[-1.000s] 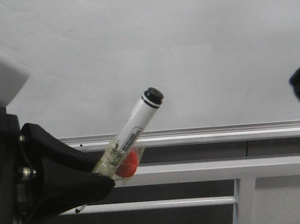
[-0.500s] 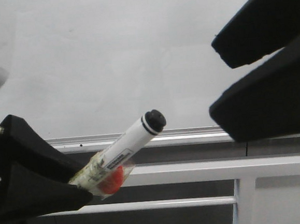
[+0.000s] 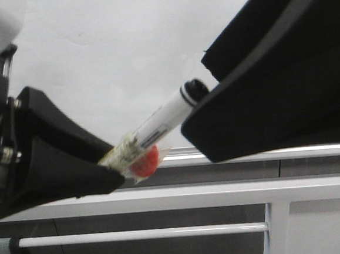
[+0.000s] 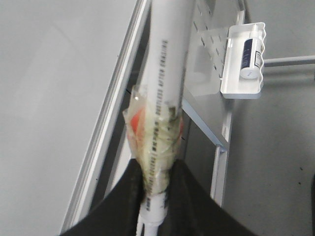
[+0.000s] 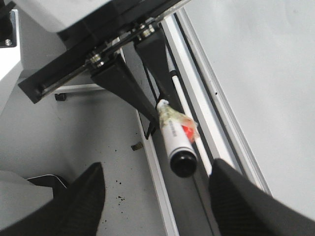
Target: Write number 1 on whiteboard
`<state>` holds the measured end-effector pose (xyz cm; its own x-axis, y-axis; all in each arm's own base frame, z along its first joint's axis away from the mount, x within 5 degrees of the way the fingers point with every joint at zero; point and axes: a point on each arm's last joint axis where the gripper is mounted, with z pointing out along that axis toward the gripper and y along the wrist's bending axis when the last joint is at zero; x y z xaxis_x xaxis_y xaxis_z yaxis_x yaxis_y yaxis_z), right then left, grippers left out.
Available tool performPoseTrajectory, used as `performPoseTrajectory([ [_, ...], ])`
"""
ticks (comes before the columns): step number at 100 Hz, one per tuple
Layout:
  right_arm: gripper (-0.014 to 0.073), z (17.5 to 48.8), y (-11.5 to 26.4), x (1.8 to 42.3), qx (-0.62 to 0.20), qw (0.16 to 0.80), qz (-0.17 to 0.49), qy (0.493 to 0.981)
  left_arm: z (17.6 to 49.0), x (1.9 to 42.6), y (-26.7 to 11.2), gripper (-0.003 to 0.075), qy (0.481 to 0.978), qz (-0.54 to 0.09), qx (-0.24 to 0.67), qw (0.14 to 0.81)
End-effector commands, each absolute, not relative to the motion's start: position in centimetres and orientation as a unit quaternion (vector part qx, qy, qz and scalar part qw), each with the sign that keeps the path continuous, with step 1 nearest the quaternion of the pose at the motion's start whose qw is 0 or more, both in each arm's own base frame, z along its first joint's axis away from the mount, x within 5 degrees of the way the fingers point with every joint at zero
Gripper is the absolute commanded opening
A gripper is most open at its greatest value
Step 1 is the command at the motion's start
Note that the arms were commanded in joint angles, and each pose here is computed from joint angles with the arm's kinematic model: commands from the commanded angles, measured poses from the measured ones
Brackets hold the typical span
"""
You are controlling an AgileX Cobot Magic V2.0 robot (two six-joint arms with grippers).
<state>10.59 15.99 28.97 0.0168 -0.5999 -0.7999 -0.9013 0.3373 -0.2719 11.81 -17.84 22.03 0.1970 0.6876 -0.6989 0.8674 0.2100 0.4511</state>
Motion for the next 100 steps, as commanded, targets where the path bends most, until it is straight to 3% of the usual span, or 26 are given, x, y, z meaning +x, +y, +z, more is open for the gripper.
performPoseTrajectory([
  [1, 0.0417, 30.8, 16.6, 11.2, -0.526, 0.507, 0.177, 0.66, 24.3, 12.0, -18.6, -0.002, 0.597, -0.114, 0.605, 0.515],
  [50, 0.0409, 30.4, 17.6, 12.1, -0.511, 0.519, 0.18, 0.661, 24.4, 11.4, -19.1, -0.002, 0.573, -0.114, 0.626, 0.517],
  [76, 0.0226, 30.0, 17.8, 12.2, -0.514, 0.51, 0.179, 0.666, 24.4, 11.4, -19.1, -0.002, 0.571, -0.116, 0.624, 0.52],
  [100, 0.0157, 29.9, 17.8, 12.1, -0.517, 0.505, 0.178, 0.668, 24.6, 11.4, -19.2, -0.002, 0.567, -0.119, 0.621, 0.527],
])
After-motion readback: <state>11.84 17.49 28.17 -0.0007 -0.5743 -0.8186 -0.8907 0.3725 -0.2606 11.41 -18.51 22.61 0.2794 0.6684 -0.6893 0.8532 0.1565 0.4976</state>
